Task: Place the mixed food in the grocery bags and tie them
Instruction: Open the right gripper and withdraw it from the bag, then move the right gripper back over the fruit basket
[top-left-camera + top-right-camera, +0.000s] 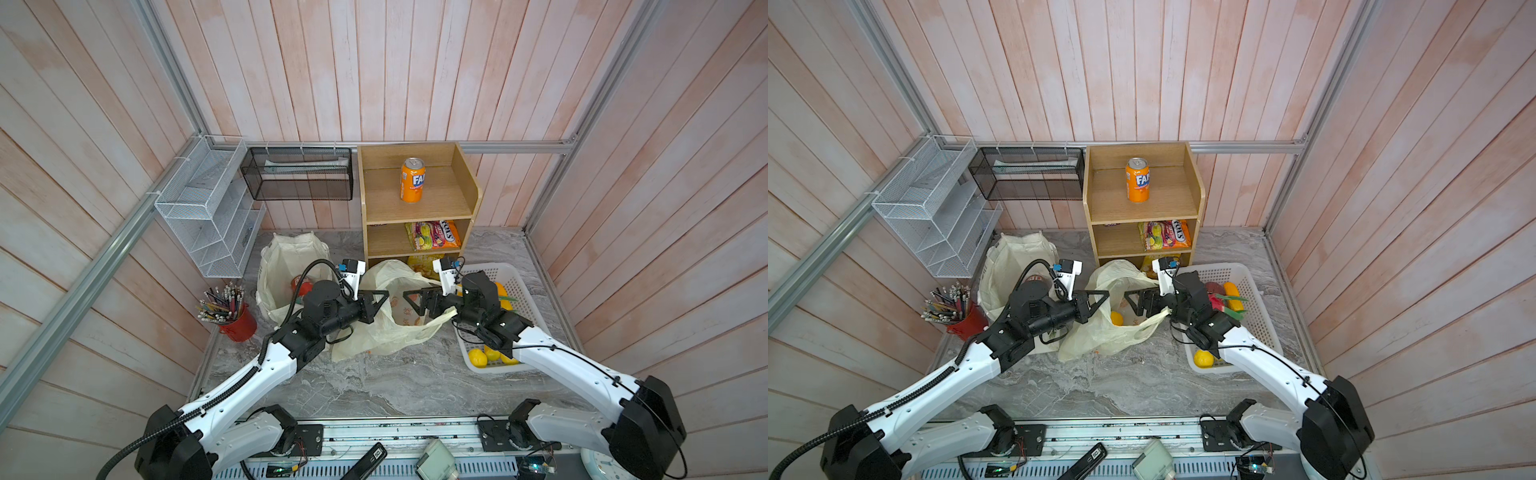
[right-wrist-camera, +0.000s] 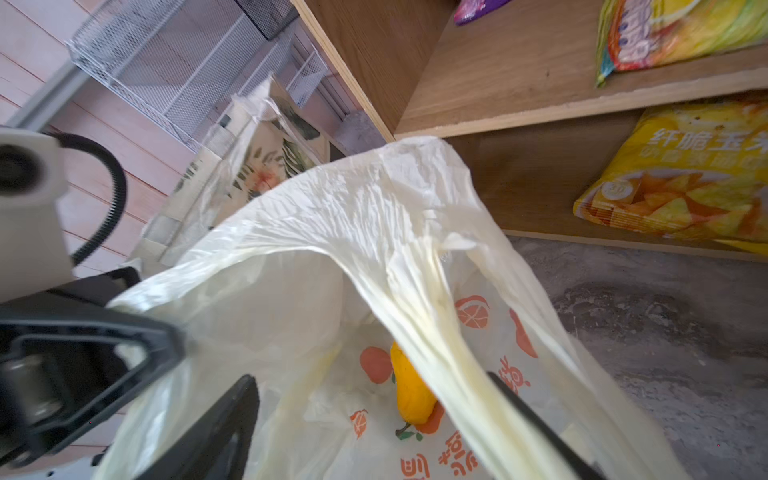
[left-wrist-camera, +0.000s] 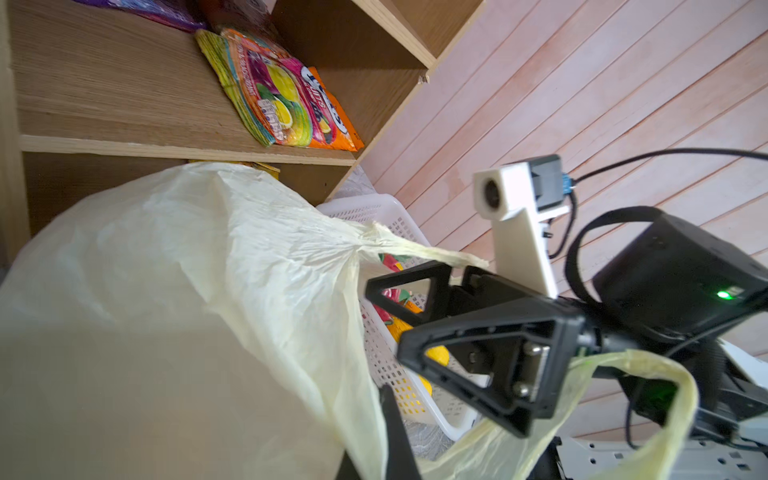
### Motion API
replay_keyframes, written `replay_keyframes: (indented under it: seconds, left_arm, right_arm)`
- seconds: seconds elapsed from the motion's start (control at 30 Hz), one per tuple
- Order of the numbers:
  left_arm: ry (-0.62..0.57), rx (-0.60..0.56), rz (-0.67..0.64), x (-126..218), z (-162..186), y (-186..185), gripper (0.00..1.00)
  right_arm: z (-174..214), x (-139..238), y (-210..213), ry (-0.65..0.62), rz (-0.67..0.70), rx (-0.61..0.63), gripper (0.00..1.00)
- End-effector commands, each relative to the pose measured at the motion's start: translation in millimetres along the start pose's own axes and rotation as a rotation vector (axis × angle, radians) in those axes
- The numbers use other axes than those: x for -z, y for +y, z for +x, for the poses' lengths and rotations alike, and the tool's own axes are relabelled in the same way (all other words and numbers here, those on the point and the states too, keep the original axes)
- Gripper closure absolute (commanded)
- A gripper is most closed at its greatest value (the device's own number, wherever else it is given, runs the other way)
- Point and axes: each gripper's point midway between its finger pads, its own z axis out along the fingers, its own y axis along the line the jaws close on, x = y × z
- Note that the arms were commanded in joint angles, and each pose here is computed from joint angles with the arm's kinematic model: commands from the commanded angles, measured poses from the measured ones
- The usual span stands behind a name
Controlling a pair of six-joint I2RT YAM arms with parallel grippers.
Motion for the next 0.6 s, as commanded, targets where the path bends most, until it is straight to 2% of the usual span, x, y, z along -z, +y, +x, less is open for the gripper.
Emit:
replay_keyframes:
  seconds: [0.0,0.2,0.43,0.57]
  left_arm:
    - [-0.017,0.022,-0.058,6,2,15,1.00]
    - [-0.020,0.020,-0.079,10,2,20,1.00]
    - [-0.022,0.014,-0.074,10,1,20,1.00]
    - [-0.020,0.003,-0.079,9,1,21,1.00]
  right_arm:
    - [-11,28,12,-0.007,-0.036,-0.033,0.19]
    - [-29,80,-9,-0.126,0.072,-0.086,0.21]
    - [-24,121,-76,-0.194,0.290,-0.204,0.22]
    - [-13,125,-81,-0.166,0.252,-0.230,0.22]
